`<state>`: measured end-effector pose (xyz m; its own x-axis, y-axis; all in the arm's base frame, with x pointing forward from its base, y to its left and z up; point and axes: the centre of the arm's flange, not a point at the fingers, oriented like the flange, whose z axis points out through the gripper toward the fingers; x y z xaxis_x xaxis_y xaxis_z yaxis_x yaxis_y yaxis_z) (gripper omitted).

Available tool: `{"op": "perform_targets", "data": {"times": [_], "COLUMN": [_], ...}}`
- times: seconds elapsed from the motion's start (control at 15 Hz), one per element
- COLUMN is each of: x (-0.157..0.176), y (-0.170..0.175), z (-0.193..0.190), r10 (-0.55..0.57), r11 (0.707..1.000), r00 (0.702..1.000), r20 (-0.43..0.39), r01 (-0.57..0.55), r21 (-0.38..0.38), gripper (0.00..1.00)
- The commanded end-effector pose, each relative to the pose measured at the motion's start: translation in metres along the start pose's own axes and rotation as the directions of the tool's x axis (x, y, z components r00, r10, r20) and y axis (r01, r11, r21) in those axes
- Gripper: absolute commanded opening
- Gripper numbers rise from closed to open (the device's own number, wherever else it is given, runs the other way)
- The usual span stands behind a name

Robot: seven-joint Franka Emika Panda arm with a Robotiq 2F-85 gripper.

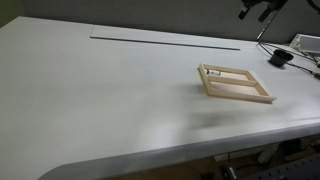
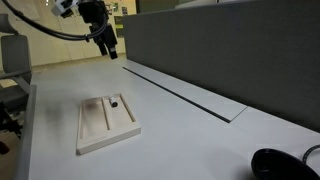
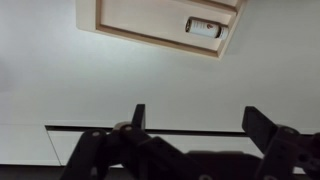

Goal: Take the bottle on the tray and put it on the counter

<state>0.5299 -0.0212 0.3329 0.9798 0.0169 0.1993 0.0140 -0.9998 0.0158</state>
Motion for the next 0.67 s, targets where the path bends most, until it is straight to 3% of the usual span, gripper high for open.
{"op": "perform_targets", "data": {"times": [0.0,0.07,0.13,0.6], "x": [-0.022,-0.038,-0.030,-0.015], "y": [0.005,0.006,0.000,-0.013], "z": [0.052,0.088,0.063,0.089], "r10": [-0.071,-0.140,-0.090,-0.159], "r11": [0.997,0.990,0.996,0.987], "r00": [0.986,0.958,0.980,0.966], "r20": [0.151,0.249,0.176,0.206], "r01": [0.065,0.126,0.083,0.162], "r21": [0.045,0.069,0.045,0.001], "gripper": [1.00,1.00,1.00,1.00]}}
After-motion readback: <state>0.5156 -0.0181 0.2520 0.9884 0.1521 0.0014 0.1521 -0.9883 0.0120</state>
